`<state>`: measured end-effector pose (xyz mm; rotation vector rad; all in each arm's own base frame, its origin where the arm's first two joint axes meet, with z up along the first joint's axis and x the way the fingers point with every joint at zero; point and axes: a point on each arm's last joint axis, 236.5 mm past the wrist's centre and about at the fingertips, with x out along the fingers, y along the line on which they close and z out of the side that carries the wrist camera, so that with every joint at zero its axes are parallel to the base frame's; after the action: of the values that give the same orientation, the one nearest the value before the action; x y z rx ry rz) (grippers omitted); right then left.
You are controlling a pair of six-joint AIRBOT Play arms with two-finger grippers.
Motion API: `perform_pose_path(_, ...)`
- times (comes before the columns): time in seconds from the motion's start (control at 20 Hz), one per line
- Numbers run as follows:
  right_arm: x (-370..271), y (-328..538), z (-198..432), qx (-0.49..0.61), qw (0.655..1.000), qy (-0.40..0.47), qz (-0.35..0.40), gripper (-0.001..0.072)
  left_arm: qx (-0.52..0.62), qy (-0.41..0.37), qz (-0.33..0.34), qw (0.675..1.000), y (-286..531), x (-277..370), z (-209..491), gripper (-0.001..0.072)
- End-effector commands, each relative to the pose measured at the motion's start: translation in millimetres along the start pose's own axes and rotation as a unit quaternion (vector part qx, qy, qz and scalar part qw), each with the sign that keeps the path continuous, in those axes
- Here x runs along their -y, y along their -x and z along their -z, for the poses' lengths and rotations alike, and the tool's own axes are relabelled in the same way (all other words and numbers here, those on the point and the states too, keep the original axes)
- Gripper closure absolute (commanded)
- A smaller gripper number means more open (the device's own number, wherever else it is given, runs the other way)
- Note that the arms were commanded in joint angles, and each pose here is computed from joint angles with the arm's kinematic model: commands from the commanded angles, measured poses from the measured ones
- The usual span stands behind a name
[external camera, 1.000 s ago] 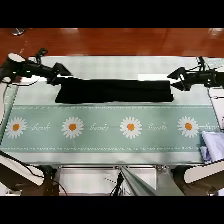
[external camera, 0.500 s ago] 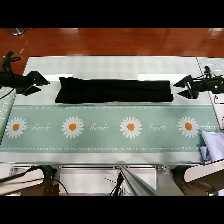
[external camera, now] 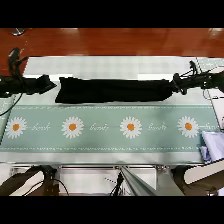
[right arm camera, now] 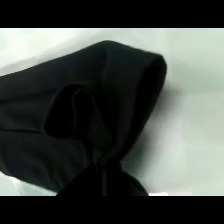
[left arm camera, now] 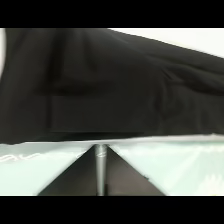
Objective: Fold the shirts.
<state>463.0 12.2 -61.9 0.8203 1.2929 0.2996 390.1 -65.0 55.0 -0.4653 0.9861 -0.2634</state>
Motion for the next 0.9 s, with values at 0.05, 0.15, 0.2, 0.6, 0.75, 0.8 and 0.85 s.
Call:
perform_pose_path(0.05,-10.6,56.2,23.2,-0.007,0.995,0.075,0.072,0.0692,0.006,-0.054,0.037,0.998,-15.5,52.1,8.1,0.0686)
perform_pose_path(0.15,-23.4,85.4,41.9,0.010,0.991,0.098,0.093,0.0692,0.013,-0.079,0.061,0.995,-29.1,85.9,13.9,0.0686)
perform_pose_path(0.2,-33.6,98.3,51.6,0.023,0.989,0.109,0.095,0.0692,0.013,-0.080,0.076,0.994,-38.3,104.3,19.3,0.0687)
perform_pose_path(0.6,-107.7,178.3,149.1,0.136,0.975,0.154,0.085,0.0692,-0.079,-0.174,0.163,0.968,-127.6,245.3,93.7,0.0687)
perform_pose_path(0.75,-125.3,195.4,181.4,0.157,0.971,0.165,0.078,0.0692,-0.117,-0.193,0.188,0.956,-158.1,293.8,121.0,0.0687)
perform_pose_path(0.8,-130.2,200.3,189.3,0.163,0.969,0.170,0.077,0.0692,-0.129,-0.192,0.193,0.954,-166.8,305.9,130.2,0.0686)
perform_pose_path(0.85,-133.9,204.4,193.9,0.172,0.967,0.175,0.076,0.0692,-0.141,-0.195,0.198,0.950,-175.2,316.3,141.0,0.0687)
